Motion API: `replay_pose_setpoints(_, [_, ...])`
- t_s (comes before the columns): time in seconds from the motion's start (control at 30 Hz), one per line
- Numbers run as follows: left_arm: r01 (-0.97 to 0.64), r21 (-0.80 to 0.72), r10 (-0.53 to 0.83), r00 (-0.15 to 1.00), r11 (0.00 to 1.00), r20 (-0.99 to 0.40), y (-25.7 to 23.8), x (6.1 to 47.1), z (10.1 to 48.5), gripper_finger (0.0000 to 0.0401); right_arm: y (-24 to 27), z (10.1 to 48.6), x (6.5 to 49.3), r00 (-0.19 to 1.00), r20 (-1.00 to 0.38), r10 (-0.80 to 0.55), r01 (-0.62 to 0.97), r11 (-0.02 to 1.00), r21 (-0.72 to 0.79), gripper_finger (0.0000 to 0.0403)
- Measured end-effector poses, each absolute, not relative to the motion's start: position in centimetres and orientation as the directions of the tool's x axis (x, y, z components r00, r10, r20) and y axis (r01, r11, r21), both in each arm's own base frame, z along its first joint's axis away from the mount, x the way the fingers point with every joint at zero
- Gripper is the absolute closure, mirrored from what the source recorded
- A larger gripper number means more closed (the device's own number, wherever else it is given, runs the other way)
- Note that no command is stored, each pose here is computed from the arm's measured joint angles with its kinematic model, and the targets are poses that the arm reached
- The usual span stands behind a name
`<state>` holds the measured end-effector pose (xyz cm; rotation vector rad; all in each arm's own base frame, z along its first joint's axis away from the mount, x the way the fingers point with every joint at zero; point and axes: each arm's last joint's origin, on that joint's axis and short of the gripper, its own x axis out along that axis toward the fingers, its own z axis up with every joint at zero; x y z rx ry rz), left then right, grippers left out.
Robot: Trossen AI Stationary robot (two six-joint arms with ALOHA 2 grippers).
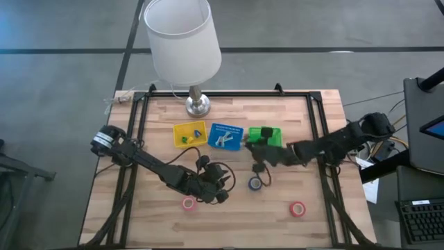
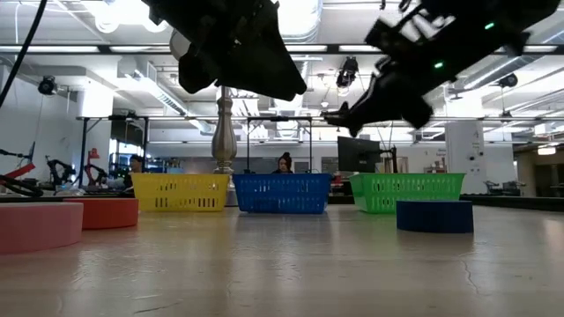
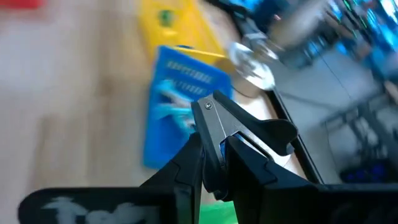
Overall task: Pick and place Stapler, Stapler remover, tape
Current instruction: Put the black staple remover into the blue bin
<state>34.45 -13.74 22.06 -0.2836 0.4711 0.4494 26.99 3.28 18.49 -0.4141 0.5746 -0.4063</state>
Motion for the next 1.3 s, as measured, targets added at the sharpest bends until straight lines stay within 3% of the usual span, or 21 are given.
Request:
replay_pose_setpoints(0.13, [-0.477,-0.161,0.348,0.797,0.864,-0.493,-13.8,34.5,22.1,0.0304,1.3,18.2,27.6,0.756,-0.442,-0.483,0.289,0.852,-0.436,0.0349])
replay_pose_setpoints(0.33, [-0.479,-0.164,0.349,0.798,0.863,-0.491,-13.7,34.5,22.1,0.0304,0.0,17.6,28.5,0.833,-0.475,-0.285,0.13,0.934,-0.332,0.0349])
replay_pose_setpoints(1.1, [-0.482,-0.171,0.35,0.798,0.859,-0.491,-13.7,34.5,22.1,0.0305,-1.7,13.2,31.2,0.82,-0.47,-0.328,0.192,0.93,-0.314,0.0348])
replay_pose_setpoints(1.3, [-0.478,-0.159,0.35,0.797,0.864,-0.492,-13.7,34.5,22.1,0.0305,-1.7,13.0,31.1,0.764,-0.556,-0.328,0.183,0.936,-0.301,0.0317])
